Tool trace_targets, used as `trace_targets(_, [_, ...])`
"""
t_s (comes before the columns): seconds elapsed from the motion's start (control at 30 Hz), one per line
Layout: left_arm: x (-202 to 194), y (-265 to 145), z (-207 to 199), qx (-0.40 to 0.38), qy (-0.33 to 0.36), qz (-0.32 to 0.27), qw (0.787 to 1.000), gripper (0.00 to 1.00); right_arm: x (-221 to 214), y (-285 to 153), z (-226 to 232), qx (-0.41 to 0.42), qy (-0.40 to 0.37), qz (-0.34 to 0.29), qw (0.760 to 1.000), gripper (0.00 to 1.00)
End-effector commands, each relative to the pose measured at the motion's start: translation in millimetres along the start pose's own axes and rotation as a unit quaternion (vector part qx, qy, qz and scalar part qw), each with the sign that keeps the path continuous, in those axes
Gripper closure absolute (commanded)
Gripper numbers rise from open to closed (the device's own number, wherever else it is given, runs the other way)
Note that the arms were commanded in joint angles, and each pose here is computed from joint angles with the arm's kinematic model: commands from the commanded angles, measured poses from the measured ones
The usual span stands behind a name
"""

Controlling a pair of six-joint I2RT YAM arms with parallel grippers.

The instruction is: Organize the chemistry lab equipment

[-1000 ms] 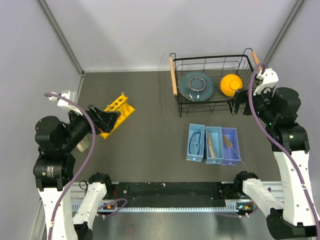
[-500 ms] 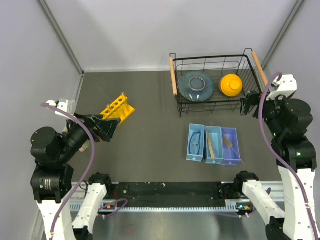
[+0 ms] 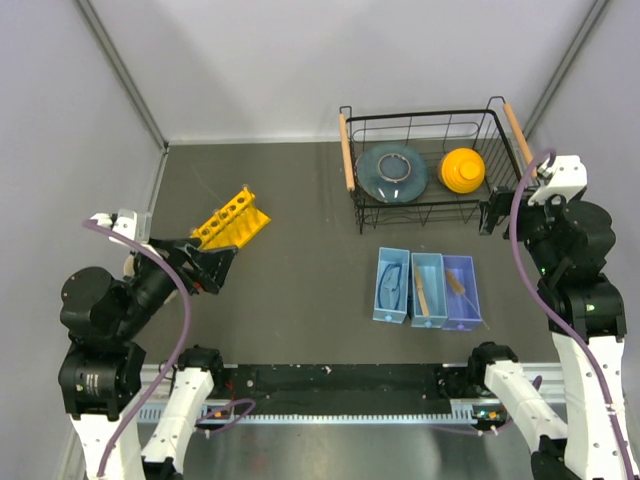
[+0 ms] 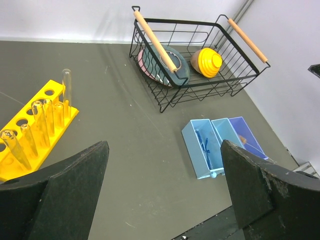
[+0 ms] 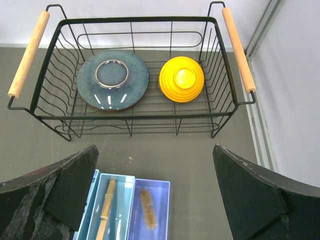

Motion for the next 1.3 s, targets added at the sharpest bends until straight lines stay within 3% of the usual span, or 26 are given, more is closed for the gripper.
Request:
trace_targets(0.0, [-2,-2,3,0.011,0.018,-0.009,1.000,0.01,3,-1,-1,0.000,0.003,-0.015,1.000,0.01])
trace_targets(0.53, [-9,-19,6,0.053,0.050,-0.027,0.997,0.01,-7,-3,8,0.059,0.004,0.007,0.998,0.01])
trace_targets(1.27, [-2,-16,6,0.050,0.052,-0.031,0.997,0.01,-17,-7,5,0.059,-0.013,0.009,0.998,0.01])
Point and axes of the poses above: each gripper's point midway between its finger pads, its own y axis out along the fingers, its own z axis along the line the jaws close on, x = y × z, the point moved 9 cm from there along -y, back along the fingers, and after that the axes turned 7 degrees about y, right-handed, at the moved point
